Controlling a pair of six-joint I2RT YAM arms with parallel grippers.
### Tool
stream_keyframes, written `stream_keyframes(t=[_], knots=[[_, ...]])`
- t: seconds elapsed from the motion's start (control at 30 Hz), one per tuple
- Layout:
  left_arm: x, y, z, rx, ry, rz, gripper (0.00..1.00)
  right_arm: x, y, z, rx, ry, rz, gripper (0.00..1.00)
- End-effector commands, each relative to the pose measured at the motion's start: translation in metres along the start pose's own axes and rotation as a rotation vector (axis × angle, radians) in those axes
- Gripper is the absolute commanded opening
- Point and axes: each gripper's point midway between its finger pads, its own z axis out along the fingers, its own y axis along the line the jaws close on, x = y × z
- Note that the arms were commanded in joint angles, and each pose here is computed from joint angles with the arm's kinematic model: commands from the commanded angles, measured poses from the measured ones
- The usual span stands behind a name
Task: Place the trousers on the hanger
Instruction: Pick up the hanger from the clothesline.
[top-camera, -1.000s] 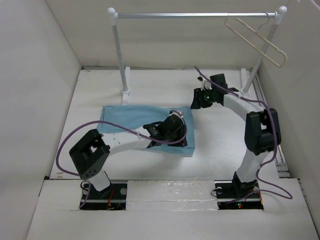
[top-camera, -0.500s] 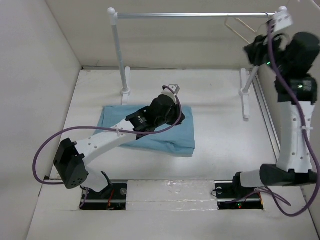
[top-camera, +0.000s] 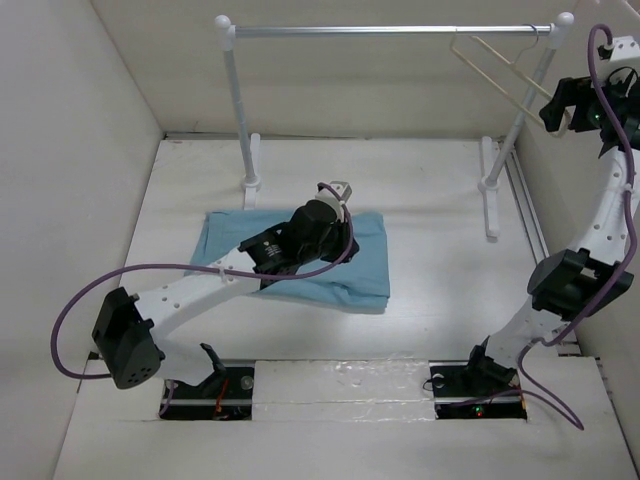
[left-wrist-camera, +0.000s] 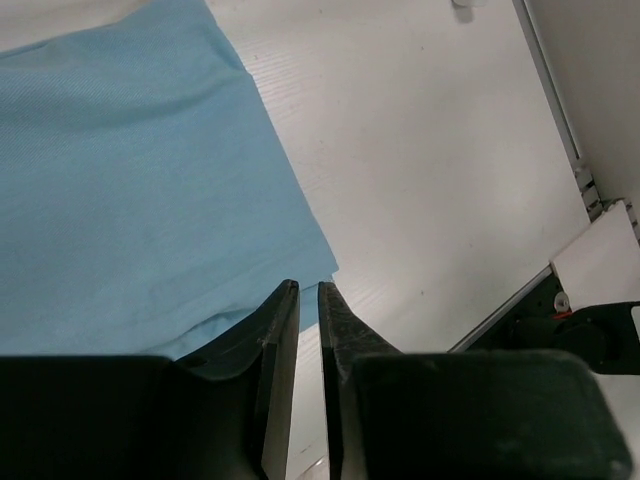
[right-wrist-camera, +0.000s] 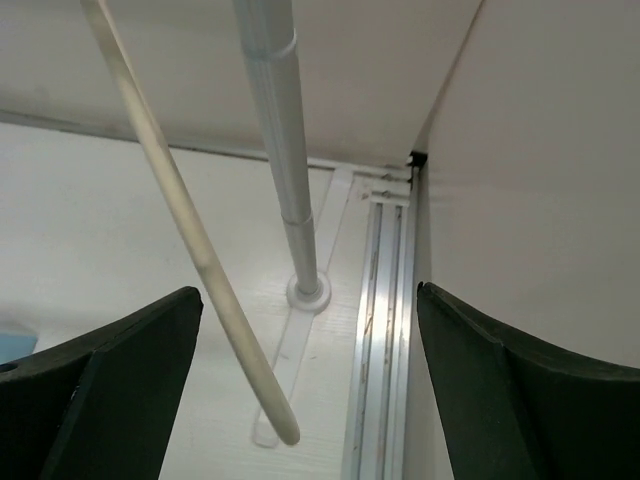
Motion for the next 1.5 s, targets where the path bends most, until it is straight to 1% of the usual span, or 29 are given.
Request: stream_keyframes(t=[0.0, 0.07, 0.13, 0.2, 0.23, 0.27, 0.3, 0.33, 0.37, 0.43, 0.47, 0.6, 0.63, 0.7, 0.73, 0.77, 0.83, 0.9, 0.93, 0.97, 1.0, 1.1, 1.13, 1.17, 1.23, 1.27, 1.33, 1.37, 1.47], knots=[[0.004, 0.004, -0.01, -0.003, 0.003, 0.03, 0.11, -0.015, 0.019, -0.007, -0.092, -0.06, -0.044, 0.94], [0.01, 0.007, -0.008, -0.002, 0.017, 0.031, 0.11, -0.011, 0.024, -0.003, -0.128, -0.061, -0.034, 0.93], [0.014, 0.007, -0.006, 0.003, 0.026, 0.031, 0.11, -0.003, 0.028, 0.002, -0.156, -0.053, -0.012, 0.9], [0.017, 0.008, -0.003, 0.0, 0.038, 0.032, 0.11, -0.002, 0.039, 0.002, -0.209, -0.072, 0.011, 0.8], [0.016, 0.007, -0.002, 0.004, 0.035, 0.032, 0.11, 0.0, 0.041, 0.003, -0.218, -0.077, 0.017, 0.71], [0.016, 0.006, -0.001, 0.004, 0.035, 0.03, 0.11, -0.005, 0.042, 0.002, -0.223, -0.106, 0.006, 0.53], [0.016, 0.006, -0.001, 0.009, 0.037, 0.03, 0.11, -0.013, 0.051, -0.005, -0.229, -0.127, 0.007, 0.45], [0.016, 0.005, 0.0, 0.011, 0.036, 0.03, 0.11, -0.004, 0.051, -0.002, -0.225, -0.116, 0.023, 0.37], [0.017, 0.005, 0.002, 0.011, 0.04, 0.028, 0.11, -0.006, 0.054, -0.002, -0.223, -0.127, 0.017, 0.21], [0.016, 0.004, 0.003, 0.014, 0.04, 0.027, 0.11, -0.007, 0.057, -0.006, -0.222, -0.132, 0.017, 0.09], [0.017, 0.004, 0.004, 0.012, 0.043, 0.025, 0.11, -0.01, 0.061, -0.006, -0.222, -0.138, 0.011, 0.01], [0.01, 0.0, 0.006, 0.011, 0.031, 0.023, 0.12, -0.032, 0.08, -0.017, -0.191, -0.208, -0.029, 0.0], [0.003, -0.003, 0.005, 0.014, 0.022, 0.026, 0.19, -0.044, 0.084, -0.028, -0.174, -0.243, -0.052, 0.0], [-0.003, -0.004, 0.006, 0.0, 0.016, 0.028, 0.3, -0.052, 0.086, -0.032, -0.124, -0.26, -0.056, 0.0], [-0.012, -0.01, 0.003, 0.005, 0.003, 0.034, 0.39, -0.058, 0.095, -0.033, -0.124, -0.274, -0.066, 0.0], [-0.018, -0.012, 0.003, 0.007, -0.005, 0.038, 0.41, -0.067, 0.093, -0.042, -0.072, -0.296, -0.074, 0.0], [-0.039, -0.023, -0.004, 0.015, -0.045, 0.04, 0.48, -0.071, 0.1, -0.046, -0.049, -0.305, -0.078, 0.0], [-0.056, -0.028, -0.008, 0.021, -0.073, 0.047, 0.5, -0.075, 0.1, -0.055, -0.001, -0.315, -0.085, 0.0], [-0.062, -0.033, -0.01, 0.029, -0.076, 0.048, 0.54, -0.075, 0.103, -0.058, 0.004, -0.319, -0.087, 0.0], [-0.084, -0.049, -0.018, 0.066, -0.115, 0.048, 0.57, -0.075, 0.105, -0.06, 0.029, -0.335, -0.093, 0.0], [-0.084, -0.051, -0.018, 0.074, -0.111, 0.049, 0.57, -0.078, 0.106, -0.065, 0.032, -0.345, -0.098, 0.0], [-0.105, -0.072, -0.026, 0.127, -0.131, 0.036, 0.59, -0.059, 0.113, -0.059, 0.022, -0.294, -0.079, 0.0], [-0.12, -0.082, -0.034, 0.148, -0.163, 0.03, 0.59, -0.047, 0.118, -0.057, 0.016, -0.265, -0.072, 0.0], [-0.122, -0.09, -0.035, 0.181, -0.151, 0.031, 0.59, -0.043, 0.119, -0.057, 0.028, -0.259, -0.069, 0.0], [-0.137, -0.106, -0.044, 0.232, -0.179, 0.023, 0.59, -0.037, 0.124, -0.061, 0.03, -0.27, -0.073, 0.0], [-0.14, -0.11, -0.043, 0.244, -0.179, 0.022, 0.59, -0.026, 0.125, -0.056, 0.029, -0.26, -0.068, 0.0], [-0.151, -0.122, -0.048, 0.286, -0.197, 0.017, 0.59, -0.026, 0.131, -0.054, 0.021, -0.28, -0.079, 0.0], [-0.151, -0.124, -0.044, 0.291, -0.19, 0.017, 0.59, -0.017, 0.131, -0.052, 0.025, -0.269, -0.074, 0.0], [-0.162, -0.128, -0.039, 0.315, -0.195, -0.013, 0.59, -0.01, 0.139, -0.054, 0.025, -0.248, -0.072, 0.0]])
